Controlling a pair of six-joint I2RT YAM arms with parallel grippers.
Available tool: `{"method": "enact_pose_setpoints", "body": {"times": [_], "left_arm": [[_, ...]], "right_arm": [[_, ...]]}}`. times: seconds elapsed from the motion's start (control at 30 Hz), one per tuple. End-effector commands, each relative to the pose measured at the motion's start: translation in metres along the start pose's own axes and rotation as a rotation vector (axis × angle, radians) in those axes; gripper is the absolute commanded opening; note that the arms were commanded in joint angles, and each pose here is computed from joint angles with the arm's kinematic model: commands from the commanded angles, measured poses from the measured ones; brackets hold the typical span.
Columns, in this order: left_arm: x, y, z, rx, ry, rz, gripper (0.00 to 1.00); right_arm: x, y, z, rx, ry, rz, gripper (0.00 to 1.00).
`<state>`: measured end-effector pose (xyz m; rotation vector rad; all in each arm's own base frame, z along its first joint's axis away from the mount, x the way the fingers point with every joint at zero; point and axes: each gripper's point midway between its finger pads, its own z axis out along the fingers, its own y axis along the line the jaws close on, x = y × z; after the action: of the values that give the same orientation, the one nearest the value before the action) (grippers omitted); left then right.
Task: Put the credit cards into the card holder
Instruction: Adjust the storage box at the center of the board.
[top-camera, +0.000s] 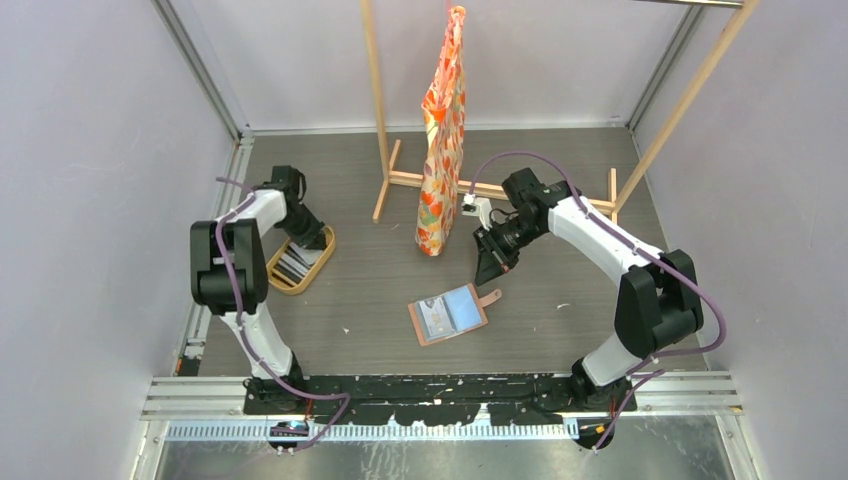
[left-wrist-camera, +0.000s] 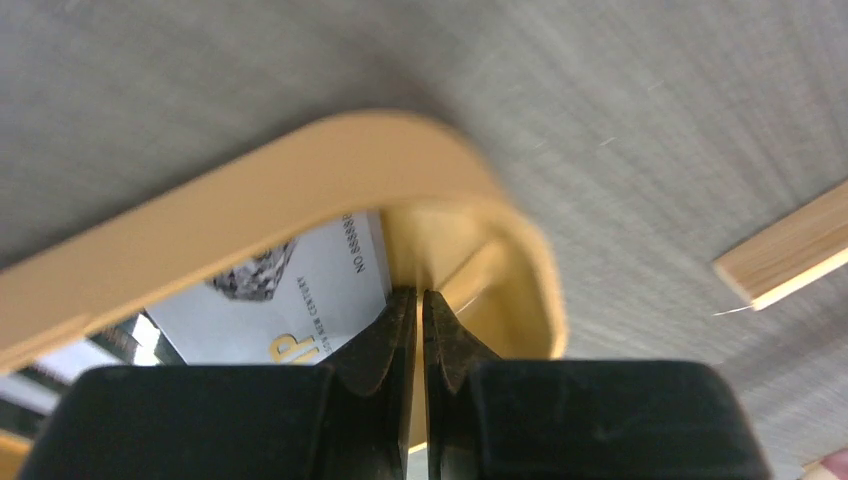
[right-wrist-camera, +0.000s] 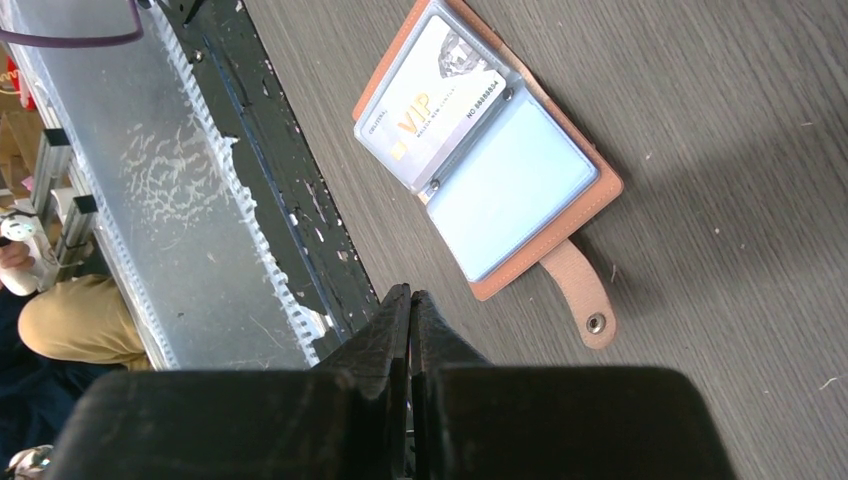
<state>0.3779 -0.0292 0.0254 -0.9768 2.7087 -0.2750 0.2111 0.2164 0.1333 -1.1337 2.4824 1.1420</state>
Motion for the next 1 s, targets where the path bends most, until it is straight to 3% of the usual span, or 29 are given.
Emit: {"method": "enact_pose_setpoints", "body": {"times": [0.0,0.13,0.3,0.6,0.73,0.9,0.97], "left_arm": [[0.029,0.06,-0.015,-0.196,0.004,-0.07,0.09],[0.037,0.082,-0.031,-0.241,-0.017,-0.12,0.09],[0.046,0.105,-0.031,-0.296,0.039,-0.154,0.1],[0.037,0.105,-0.036,-0.297,0.055,-0.023,0.12],[0.041,0.09,-0.02,-0.224,0.166,0.064,0.12],[0.036,0.055,-0.014,-0.036,0.185,0.163,0.14],[0.037,0.037,-0.013,0.044,0.194,0.232,0.21]], "right_arm": [[-0.015,0.016,-0.016,-0.009,-0.059,-0.075,0.05],[-0.014,0.018,-0.018,-0.008,-0.063,-0.081,0.05],[-0.015,0.021,-0.02,-0.008,-0.073,-0.093,0.06],[-0.014,0.021,-0.022,-0.005,-0.077,-0.097,0.06],[-0.013,0.022,-0.021,-0.011,-0.074,-0.096,0.06],[-0.014,0.024,-0.024,-0.007,-0.081,-0.108,0.06],[-0.013,0.024,-0.024,-0.007,-0.082,-0.111,0.06]]}}
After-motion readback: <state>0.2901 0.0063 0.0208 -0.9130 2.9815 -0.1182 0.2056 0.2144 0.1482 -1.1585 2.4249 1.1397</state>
